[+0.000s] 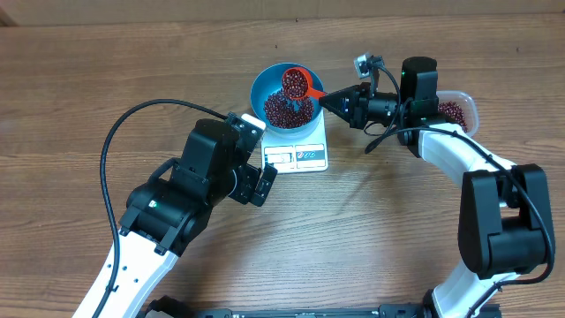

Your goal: Scoop item into bowl and weigh 150g on scale

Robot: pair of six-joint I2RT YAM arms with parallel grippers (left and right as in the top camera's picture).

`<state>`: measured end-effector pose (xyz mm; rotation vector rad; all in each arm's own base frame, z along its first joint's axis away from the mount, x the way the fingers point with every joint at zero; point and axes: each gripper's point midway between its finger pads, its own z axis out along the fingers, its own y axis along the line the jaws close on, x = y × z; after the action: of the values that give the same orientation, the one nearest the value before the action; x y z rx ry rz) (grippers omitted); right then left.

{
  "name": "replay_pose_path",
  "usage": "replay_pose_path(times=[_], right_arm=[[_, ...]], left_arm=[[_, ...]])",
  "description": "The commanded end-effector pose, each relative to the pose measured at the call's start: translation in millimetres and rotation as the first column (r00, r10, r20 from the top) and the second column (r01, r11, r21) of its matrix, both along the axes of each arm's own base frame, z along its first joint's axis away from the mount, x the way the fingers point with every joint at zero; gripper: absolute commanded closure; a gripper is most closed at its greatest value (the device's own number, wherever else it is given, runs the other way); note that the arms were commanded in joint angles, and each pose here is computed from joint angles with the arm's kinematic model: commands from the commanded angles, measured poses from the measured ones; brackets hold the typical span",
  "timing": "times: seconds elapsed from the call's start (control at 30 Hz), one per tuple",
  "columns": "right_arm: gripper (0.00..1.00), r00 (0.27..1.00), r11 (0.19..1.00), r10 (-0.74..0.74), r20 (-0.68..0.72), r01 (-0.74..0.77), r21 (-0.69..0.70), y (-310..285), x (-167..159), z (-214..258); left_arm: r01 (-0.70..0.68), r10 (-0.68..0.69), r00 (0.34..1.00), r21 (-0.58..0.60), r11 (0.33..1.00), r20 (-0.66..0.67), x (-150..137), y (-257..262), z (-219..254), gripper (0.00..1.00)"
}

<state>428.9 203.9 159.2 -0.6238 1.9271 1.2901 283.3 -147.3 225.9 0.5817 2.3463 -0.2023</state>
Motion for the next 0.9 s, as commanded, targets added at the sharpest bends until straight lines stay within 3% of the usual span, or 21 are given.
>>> replay_pose_path(times=[0.0,0.27,0.6,0.87], right_arm=[[0.96,0.990,0.998,0.011,0.143,-0.002,-0.061,-1.9,5.9,-0.7],[0.96,0.942,0.990,0.079,0.326,-0.036,-0.135,-1.9,5.7,-1.1],[0.96,0.919,0.982,0.074,0.388,0.000,-0.188,-5.8,12.7,-5.2],[0.96,0.833,0.958,0.153,0.531,0.008,-0.288,-8.6,15.1,-10.7]], left_arm=[[0.015,-0.015,1.000,-0.012,1.000,0.023,0.8,-1.1,8.8,0.01],[0.016,-0.015,1.000,-0.012,1.000,0.023,0.7,-1.1,8.9,0.01],[0.016,-0.015,1.000,-0.012,1.000,0.023,0.7,-1.0,8.9,0.00],[0.016,-0.015,1.000,-0.012,1.000,0.023,0.7,-1.1,8.9,0.01]])
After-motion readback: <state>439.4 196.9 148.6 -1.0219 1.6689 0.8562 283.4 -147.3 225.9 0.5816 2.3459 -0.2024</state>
